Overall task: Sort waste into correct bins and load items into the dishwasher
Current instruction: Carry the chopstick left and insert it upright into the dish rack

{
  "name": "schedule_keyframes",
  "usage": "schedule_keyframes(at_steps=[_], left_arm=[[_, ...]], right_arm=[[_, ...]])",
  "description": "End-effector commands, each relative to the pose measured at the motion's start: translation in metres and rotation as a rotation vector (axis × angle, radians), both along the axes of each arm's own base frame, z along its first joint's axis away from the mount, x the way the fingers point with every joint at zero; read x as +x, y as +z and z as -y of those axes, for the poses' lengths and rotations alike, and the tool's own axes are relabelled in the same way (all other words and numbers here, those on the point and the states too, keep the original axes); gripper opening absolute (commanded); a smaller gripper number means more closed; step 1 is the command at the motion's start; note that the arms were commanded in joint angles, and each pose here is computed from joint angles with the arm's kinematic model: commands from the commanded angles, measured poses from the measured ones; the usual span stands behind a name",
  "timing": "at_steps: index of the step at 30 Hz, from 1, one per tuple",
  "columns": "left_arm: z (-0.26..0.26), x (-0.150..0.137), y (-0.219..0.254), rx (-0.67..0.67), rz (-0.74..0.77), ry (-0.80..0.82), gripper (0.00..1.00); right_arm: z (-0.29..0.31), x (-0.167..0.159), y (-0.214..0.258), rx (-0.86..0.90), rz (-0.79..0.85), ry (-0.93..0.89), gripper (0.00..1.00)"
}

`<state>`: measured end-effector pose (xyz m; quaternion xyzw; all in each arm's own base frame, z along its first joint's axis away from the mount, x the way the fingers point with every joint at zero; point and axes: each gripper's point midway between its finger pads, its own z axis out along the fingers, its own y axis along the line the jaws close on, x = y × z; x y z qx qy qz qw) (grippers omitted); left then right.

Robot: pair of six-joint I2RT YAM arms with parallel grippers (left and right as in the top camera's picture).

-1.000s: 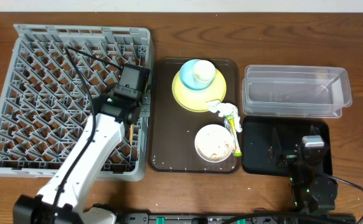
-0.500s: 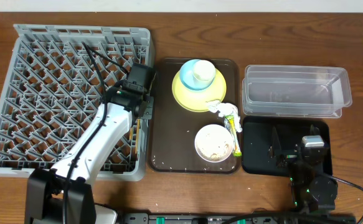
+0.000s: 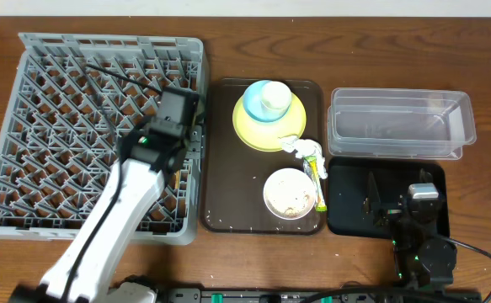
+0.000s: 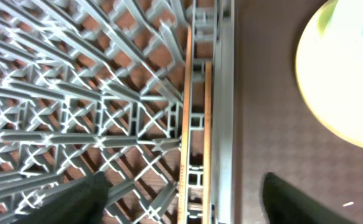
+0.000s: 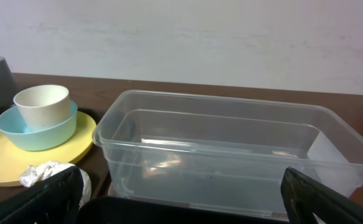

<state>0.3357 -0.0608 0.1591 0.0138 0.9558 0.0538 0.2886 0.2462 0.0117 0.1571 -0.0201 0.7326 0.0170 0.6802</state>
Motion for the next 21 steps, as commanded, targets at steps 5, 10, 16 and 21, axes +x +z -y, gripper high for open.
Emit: schedule_keyframes(at_steps=[5,10,16,21], left_arm=[[-0.004,-0.014,0.051,-0.067,0.144,0.021,0.86],[-0.005,-0.017,0.059,-0.075,0.17,0.02,0.89],[-0.005,-0.016,0.057,-0.073,0.164,0.021,0.9],[-0.005,-0.016,0.057,-0.073,0.164,0.021,0.9]], right_arm=[[0.003,0.0,-0.001,0.015,-0.001,-0.009,0.99],[0.002,0.0,0.0,0.015,0.0,-0.009,0.99],[0.002,0.0,0.0,0.015,0.0,-0.005,0.99],[-0.024,-0.003,0.012,0.145,0.033,0.142,0.99]])
